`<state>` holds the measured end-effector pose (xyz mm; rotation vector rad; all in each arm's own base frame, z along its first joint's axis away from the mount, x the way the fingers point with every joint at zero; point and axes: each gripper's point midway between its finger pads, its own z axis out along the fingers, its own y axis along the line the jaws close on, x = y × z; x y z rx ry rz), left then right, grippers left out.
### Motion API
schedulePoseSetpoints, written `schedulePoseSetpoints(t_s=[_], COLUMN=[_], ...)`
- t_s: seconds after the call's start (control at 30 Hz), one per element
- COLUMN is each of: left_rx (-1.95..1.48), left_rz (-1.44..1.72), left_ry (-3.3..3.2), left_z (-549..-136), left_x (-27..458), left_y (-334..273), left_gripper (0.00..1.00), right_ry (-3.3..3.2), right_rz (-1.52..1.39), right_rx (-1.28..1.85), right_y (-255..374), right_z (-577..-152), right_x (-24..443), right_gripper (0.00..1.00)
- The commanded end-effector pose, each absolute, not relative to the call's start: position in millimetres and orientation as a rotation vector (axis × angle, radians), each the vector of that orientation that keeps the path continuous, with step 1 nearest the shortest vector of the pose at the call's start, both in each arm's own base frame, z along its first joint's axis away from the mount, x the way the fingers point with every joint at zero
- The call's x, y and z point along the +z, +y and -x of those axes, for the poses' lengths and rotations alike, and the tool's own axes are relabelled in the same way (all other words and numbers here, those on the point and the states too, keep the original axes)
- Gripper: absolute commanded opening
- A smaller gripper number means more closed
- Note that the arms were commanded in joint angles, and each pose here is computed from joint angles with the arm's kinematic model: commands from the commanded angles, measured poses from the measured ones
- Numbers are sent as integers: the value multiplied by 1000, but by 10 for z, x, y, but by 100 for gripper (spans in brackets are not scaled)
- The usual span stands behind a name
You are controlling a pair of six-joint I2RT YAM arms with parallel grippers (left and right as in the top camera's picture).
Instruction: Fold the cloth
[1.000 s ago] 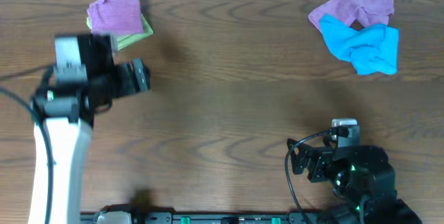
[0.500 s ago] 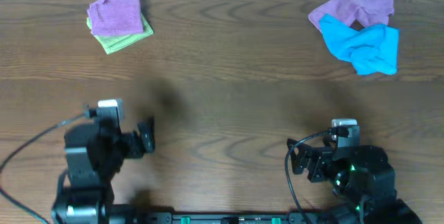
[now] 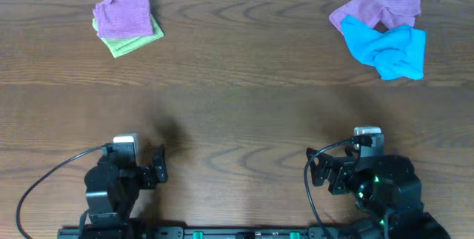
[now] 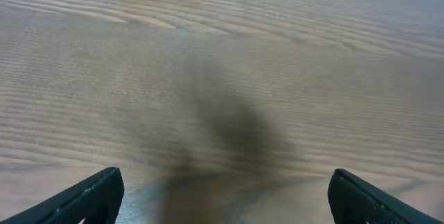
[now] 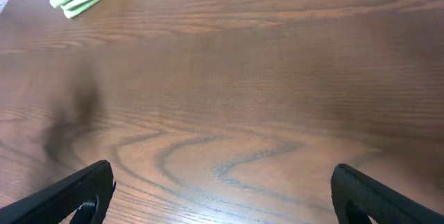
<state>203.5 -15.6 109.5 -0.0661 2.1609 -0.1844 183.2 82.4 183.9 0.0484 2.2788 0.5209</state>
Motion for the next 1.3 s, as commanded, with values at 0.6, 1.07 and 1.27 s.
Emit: schedulePoseSetpoints(t_s=[0.6, 1.07, 1.27], left_rx=[-24, 1, 1], left_rz=[133, 145, 145], left_ry=[2123, 2085, 2085], left_z=[-2016, -2025, -2025], left_x=[814, 881, 881], left_y=[87, 129, 129], left_gripper=[95, 95, 95], right_ry=[2277, 2277, 2277], right_rz=[-71, -71, -71], right_rx=[520, 520, 520], right_y=[803, 803, 803], right_z=[-1833, -1833, -1833], right_x=[1834, 1834, 1834], right_gripper=[99, 99, 99])
